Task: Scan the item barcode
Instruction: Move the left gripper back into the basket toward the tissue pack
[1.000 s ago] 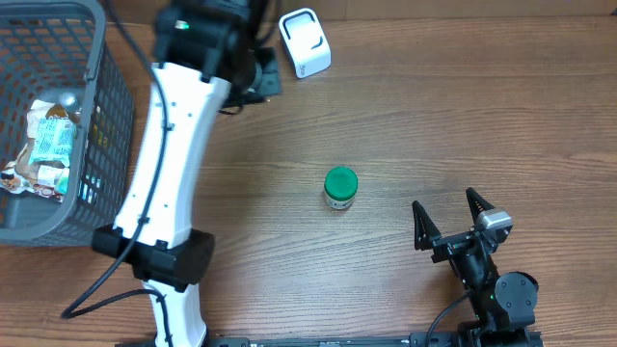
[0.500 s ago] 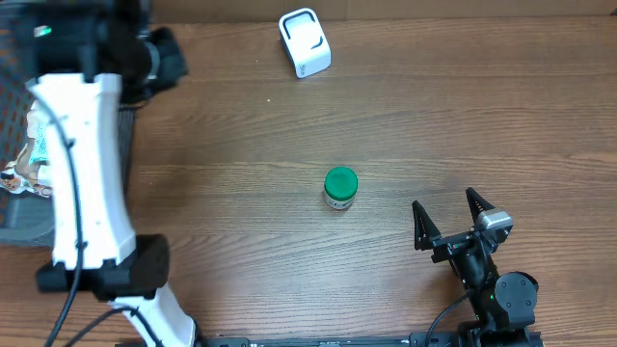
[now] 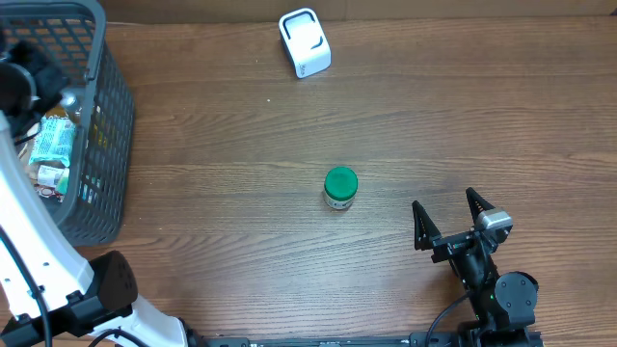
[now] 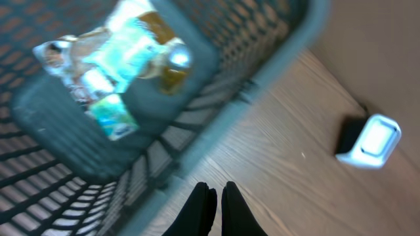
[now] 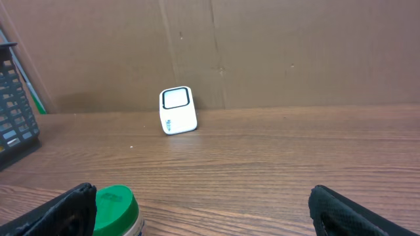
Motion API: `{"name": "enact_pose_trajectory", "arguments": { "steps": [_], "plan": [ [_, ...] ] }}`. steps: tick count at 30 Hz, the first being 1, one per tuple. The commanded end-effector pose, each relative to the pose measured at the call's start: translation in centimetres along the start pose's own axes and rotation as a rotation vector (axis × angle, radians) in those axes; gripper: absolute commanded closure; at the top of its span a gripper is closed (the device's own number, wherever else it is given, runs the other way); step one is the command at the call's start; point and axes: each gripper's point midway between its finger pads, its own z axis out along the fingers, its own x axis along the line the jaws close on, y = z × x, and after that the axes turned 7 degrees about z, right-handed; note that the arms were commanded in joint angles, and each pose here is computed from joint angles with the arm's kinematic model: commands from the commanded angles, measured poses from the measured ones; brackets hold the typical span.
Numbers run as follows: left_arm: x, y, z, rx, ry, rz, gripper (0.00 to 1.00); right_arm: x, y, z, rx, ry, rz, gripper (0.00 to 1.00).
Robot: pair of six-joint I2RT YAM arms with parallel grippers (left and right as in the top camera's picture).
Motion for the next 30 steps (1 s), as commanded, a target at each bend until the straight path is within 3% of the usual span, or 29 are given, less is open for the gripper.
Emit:
{"name": "enact_pose_trajectory", "arguments": {
  "steps": [1,10,12,15,23,30],
  "plan": [
    [3.0,1.1,-0.8,-0.049,0.077,-0.116,0.96,-0.3,-0.2,0.0,-0.004,-0.009,-0.001,0.00],
    [7.7,1.2,0.1,-0.051,0.265,-0.214,0.93,-0.3,-0.2,0.0,-0.004,-0.009,-0.001,0.00],
    [8.6,0.9,0.5,-0.046,0.315,-0.259,0.83,-0.3,-0.2,0.0,-0.004,-0.009,-0.001,0.00],
    [9.4,0.5,1.3,-0.032,0.363,-0.298,0.79,-0.3,-0.2,0.0,-0.005,-0.009,-0.001,0.00],
    [10.2,-0.5,4.5,0.031,0.398,-0.301,0.46,-0.3,-0.2,0.0,-0.005,-0.009,-0.001,0.00],
    [11.3,-1.6,8.1,0.081,0.426,-0.325,0.43,-0.3,-0.2,0.0,-0.005,-0.009,-0.001,0.00]
  ]
}}
